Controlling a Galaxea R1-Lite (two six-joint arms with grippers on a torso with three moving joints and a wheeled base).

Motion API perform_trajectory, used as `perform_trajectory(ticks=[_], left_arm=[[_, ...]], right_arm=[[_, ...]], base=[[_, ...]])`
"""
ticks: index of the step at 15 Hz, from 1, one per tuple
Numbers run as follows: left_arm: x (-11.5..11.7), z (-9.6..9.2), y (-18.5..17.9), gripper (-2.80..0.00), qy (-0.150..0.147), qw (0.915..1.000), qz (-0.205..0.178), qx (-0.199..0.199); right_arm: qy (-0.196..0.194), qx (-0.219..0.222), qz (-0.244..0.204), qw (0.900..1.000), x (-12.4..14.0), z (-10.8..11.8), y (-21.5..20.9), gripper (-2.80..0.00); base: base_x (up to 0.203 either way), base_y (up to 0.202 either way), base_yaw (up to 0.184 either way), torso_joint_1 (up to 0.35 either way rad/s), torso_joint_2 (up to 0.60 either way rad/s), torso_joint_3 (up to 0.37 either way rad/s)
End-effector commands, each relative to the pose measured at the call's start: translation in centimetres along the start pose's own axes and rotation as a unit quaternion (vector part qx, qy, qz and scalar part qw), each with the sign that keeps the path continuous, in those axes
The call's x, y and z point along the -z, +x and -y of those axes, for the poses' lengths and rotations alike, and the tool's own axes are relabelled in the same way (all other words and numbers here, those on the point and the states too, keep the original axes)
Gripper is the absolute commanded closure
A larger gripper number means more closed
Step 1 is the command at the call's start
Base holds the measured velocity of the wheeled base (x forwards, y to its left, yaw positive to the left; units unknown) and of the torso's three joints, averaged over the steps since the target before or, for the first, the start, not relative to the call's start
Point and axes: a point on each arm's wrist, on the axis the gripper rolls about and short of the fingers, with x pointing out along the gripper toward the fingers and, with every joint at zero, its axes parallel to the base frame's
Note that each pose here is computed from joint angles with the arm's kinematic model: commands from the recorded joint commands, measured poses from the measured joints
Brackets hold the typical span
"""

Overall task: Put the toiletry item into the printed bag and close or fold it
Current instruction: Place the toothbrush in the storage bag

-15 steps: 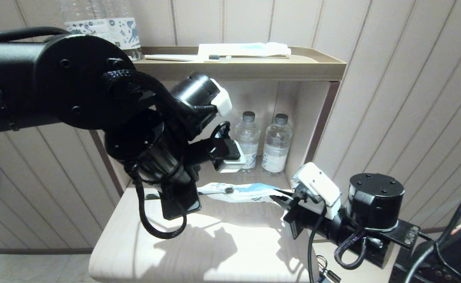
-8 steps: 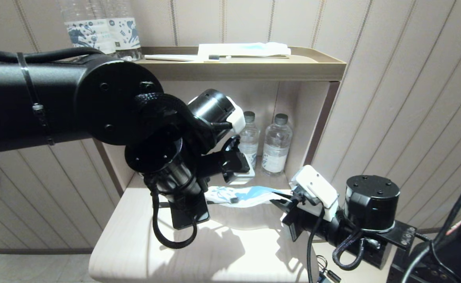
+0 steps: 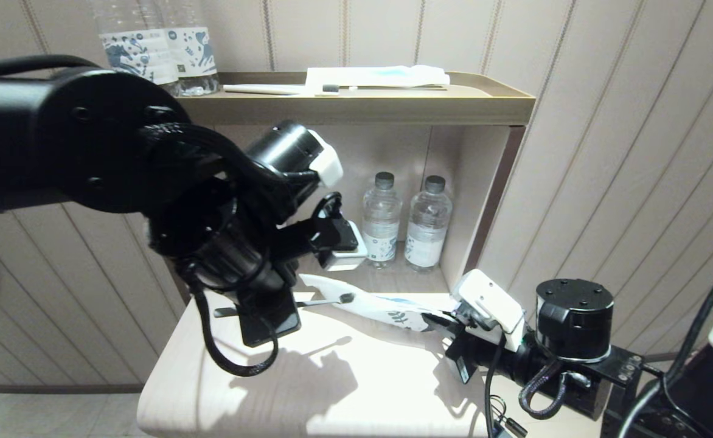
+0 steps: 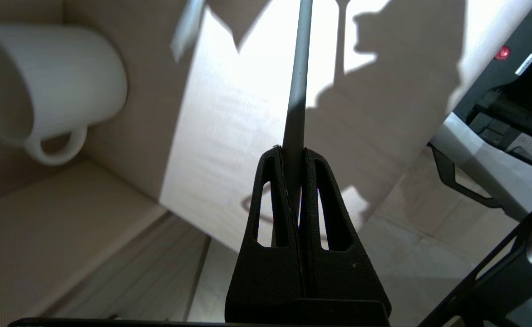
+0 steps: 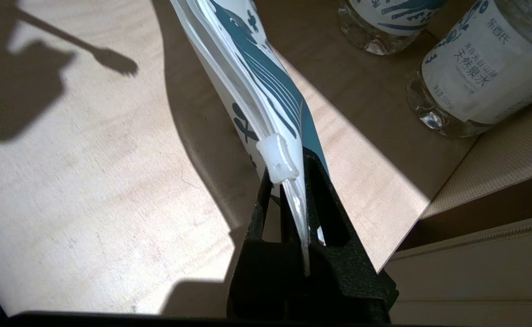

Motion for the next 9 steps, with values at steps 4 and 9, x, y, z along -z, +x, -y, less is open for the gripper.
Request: perform_trajectory(ticks=[4, 9], left_arm=[[5.3, 0.6, -4.6, 0.00, -0.021, 0.9996, 0.012, -0.015], [5.4, 0.5, -4.9, 0.00, -0.022, 0.9995, 0.017, -0.018]], right_arm=[[-0.032, 0.002, -0.010, 0.999, 3.0, -0.6, 0.9, 0.00], [-0.074, -0.011, 0.006, 0.997, 4.0, -2.2, 0.5, 0.00]], base=[[0.000, 0.000, 0.000, 0.000, 0.00, 0.000], [0.000, 0.000, 0.000, 0.000, 0.00, 0.000]])
